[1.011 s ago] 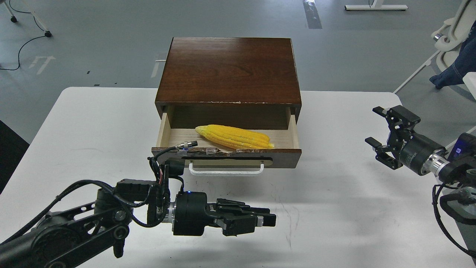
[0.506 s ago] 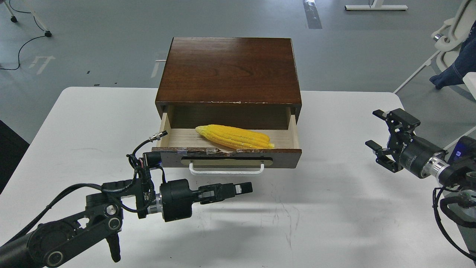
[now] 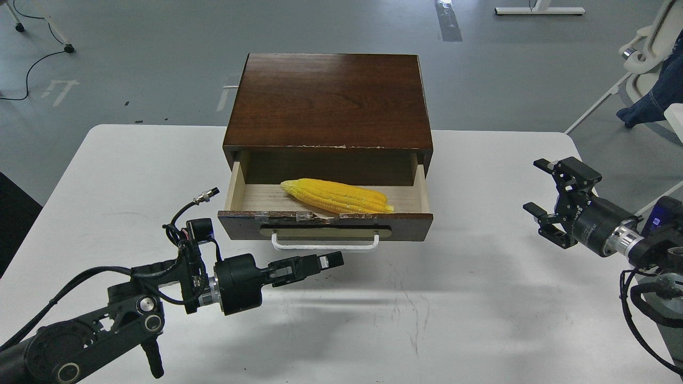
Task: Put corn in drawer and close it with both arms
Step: 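Position the left gripper against the drawer front below the handle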
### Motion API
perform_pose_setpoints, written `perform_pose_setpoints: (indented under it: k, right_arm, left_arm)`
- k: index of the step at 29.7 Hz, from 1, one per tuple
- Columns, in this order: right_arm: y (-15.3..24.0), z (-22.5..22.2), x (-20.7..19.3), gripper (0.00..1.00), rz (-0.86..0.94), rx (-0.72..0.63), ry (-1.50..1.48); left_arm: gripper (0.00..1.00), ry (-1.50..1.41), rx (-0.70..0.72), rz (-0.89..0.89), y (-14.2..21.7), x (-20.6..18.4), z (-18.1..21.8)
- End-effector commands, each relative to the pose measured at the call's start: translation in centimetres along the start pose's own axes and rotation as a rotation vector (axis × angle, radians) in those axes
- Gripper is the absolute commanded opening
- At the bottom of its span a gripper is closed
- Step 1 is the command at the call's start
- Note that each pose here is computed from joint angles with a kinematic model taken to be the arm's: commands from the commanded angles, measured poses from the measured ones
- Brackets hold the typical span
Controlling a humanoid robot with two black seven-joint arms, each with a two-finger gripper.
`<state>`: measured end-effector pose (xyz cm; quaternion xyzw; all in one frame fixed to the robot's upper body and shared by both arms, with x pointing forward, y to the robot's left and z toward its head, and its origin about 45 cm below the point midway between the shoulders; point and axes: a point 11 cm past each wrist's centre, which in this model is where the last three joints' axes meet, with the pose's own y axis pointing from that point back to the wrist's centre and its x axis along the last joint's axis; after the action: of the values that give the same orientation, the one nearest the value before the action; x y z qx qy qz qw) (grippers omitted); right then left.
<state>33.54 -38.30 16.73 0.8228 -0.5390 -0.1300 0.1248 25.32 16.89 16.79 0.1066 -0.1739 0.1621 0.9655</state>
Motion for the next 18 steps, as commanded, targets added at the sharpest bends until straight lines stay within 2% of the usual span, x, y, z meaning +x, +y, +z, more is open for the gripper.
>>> perform_pose_setpoints:
  k: [1,18]
  right_arm:
    - [-0.05,0.02,-0.07,1.00,-0.002,0.000,-0.001]
    - [0.02,0.17,-0.07,1.00,0.000,-0.002,-0.003]
  left_arm:
    - [0.00,-0.002,0.000,0.003,0.02,0.03,-0.01]
    - [0.00,-0.015,0.015,0.049,0.27,1.01,-0.50]
